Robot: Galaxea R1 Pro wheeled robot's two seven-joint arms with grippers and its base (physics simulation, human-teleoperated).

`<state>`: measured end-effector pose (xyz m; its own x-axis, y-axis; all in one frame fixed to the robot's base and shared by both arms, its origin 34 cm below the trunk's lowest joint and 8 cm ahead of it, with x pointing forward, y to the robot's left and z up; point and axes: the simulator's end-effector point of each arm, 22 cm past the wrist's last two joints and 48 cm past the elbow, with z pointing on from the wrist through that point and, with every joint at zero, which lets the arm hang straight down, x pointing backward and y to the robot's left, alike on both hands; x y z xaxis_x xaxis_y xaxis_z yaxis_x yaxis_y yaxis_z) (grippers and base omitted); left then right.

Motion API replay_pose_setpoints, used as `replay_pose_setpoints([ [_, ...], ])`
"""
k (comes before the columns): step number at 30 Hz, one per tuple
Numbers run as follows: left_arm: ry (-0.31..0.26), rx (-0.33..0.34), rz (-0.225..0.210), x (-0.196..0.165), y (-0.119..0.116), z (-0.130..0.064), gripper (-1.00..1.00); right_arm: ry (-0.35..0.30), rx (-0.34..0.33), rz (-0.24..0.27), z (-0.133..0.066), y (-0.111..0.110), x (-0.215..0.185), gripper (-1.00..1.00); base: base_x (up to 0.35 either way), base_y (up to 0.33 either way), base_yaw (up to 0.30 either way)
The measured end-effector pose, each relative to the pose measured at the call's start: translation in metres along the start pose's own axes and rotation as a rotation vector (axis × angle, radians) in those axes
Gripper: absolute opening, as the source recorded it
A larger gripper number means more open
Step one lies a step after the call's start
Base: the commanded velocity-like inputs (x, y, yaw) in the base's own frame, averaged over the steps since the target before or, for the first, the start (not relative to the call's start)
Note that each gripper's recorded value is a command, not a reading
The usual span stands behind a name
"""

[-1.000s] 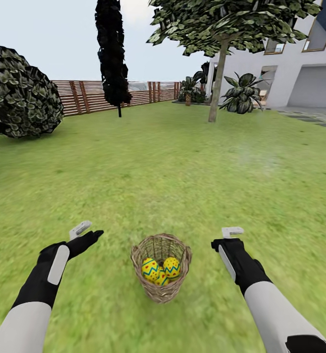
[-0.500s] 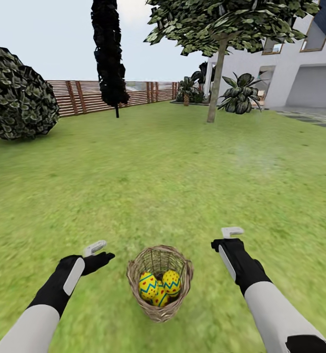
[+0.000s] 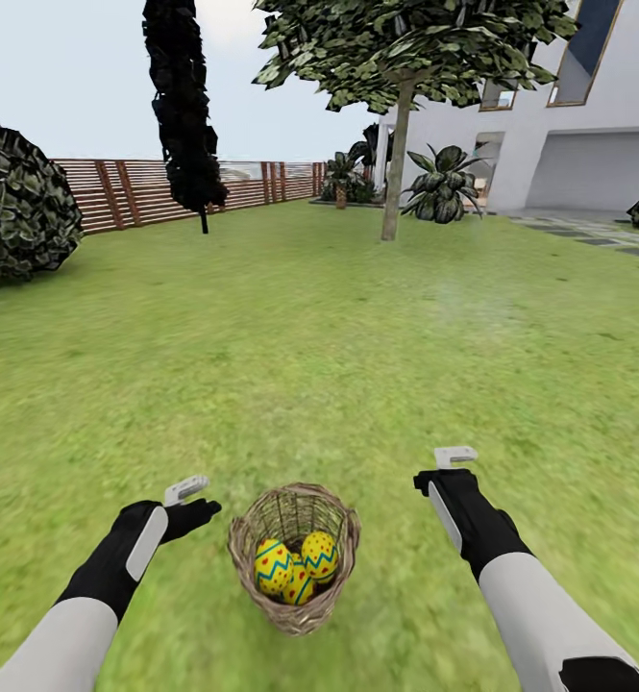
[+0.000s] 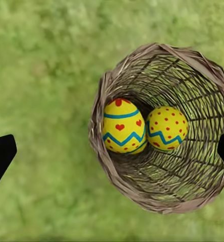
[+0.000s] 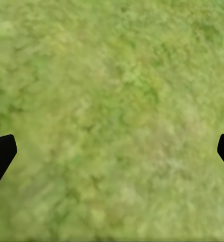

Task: Take the three Easter eggs out of the wicker basket on the lawn in the garden, then place them on the lawn next to a single tree (choose any tree) so that all three eggs are next to the same tree and none are left in the basket.

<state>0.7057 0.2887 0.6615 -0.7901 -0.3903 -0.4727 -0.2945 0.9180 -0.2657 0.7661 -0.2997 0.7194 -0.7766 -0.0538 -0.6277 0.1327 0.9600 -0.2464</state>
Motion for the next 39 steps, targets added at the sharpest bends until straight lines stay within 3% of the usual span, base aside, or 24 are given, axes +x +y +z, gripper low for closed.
replay_pose_setpoints([
  [9,0.003,-0.01,0.003,0.0,0.005,0.0,1.0,0.0,0.0,0.0,0.0,0.0,0.0,1.0,0.198,0.0,-0.001],
  [22,0.112,-0.047,-0.008,0.05,0.021,0.016,1.0,0.001,-0.001,0.0,0.0,-0.001,0.0,1.0,0.202,-0.131,0.0],
  [35,0.114,-0.06,-0.008,0.05,0.029,0.016,1.0,0.002,-0.004,-0.001,0.001,0.0,0.001,1.0,0.082,-0.022,0.0],
  [39,0.113,-0.081,0.033,0.05,0.033,0.016,1.0,0.001,-0.007,-0.001,0.001,0.001,0.001,1.0,0.0,0.0,-0.015],
])
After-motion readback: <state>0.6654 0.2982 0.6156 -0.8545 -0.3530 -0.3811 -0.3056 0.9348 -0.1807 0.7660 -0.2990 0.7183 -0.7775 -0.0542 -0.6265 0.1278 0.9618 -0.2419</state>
